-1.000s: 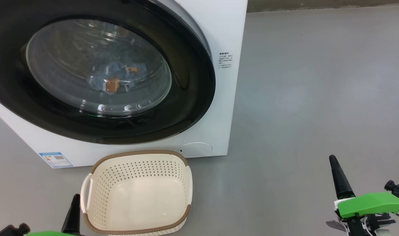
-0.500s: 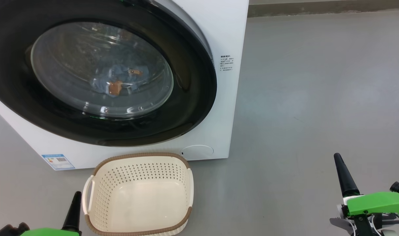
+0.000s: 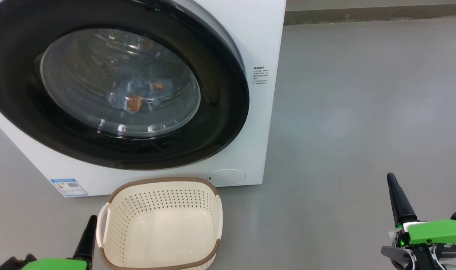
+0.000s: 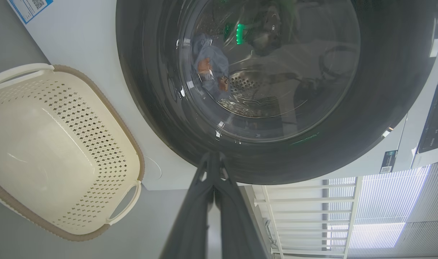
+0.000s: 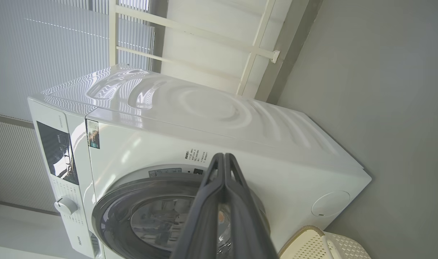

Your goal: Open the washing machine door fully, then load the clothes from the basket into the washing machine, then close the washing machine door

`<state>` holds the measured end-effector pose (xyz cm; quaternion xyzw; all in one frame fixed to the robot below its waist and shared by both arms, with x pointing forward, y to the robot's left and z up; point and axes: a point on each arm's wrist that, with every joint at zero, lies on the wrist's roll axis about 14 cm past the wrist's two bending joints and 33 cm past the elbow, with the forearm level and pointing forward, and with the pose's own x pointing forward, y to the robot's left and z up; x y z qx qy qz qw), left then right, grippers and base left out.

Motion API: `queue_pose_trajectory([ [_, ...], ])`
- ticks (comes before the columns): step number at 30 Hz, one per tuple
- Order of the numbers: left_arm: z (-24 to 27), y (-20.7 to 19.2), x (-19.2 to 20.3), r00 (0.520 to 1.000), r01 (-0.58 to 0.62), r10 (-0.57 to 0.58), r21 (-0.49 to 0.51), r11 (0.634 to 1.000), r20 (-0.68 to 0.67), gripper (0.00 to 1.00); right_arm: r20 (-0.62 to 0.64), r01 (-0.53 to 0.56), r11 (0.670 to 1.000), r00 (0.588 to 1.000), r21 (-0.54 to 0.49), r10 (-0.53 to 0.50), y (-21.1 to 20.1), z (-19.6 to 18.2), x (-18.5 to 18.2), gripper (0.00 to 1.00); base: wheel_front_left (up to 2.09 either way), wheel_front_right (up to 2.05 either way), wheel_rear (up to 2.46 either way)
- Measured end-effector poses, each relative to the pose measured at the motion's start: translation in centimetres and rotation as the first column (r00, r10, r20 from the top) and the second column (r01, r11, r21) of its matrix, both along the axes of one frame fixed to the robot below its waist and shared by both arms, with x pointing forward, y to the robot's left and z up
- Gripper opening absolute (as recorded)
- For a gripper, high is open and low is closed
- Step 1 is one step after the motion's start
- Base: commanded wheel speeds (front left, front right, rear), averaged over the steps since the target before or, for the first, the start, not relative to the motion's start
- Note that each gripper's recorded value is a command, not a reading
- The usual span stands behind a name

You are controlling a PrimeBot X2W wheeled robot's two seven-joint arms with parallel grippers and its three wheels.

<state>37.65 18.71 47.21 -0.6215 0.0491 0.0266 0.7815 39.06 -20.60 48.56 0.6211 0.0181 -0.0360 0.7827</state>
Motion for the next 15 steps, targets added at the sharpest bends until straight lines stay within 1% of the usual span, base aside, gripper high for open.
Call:
queue_pose_trajectory([
  [5, 0.15, 0.03, -0.07, 1.0, -0.005, 0.005, -0.055, 0.998, 0.003, 0.0, -0.008, 0.002, 0.999, 1.0, 0.05, -0.001, -0.07, -0.3, -0.46, 0.0, 0.0, 0.0, 0.0],
  [13, 0.49, 0.09, -0.09, 1.0, -0.01, 0.011, -0.123, 0.992, 0.012, 0.0, 0.008, -0.002, 0.993, 1.0, 0.119, 0.001, 0.08, 0.16, -0.44, 0.0, 0.0, 0.0, 0.0],
  [15, 0.82, 0.08, 0.04, 1.0, -0.009, 0.012, -0.151, 0.989, 0.021, 0.0, 0.018, -0.002, 0.989, 1.0, 0.151, -0.001, 0.05, 0.42, -0.42, 0.0, 0.0, 0.0, 0.0],
])
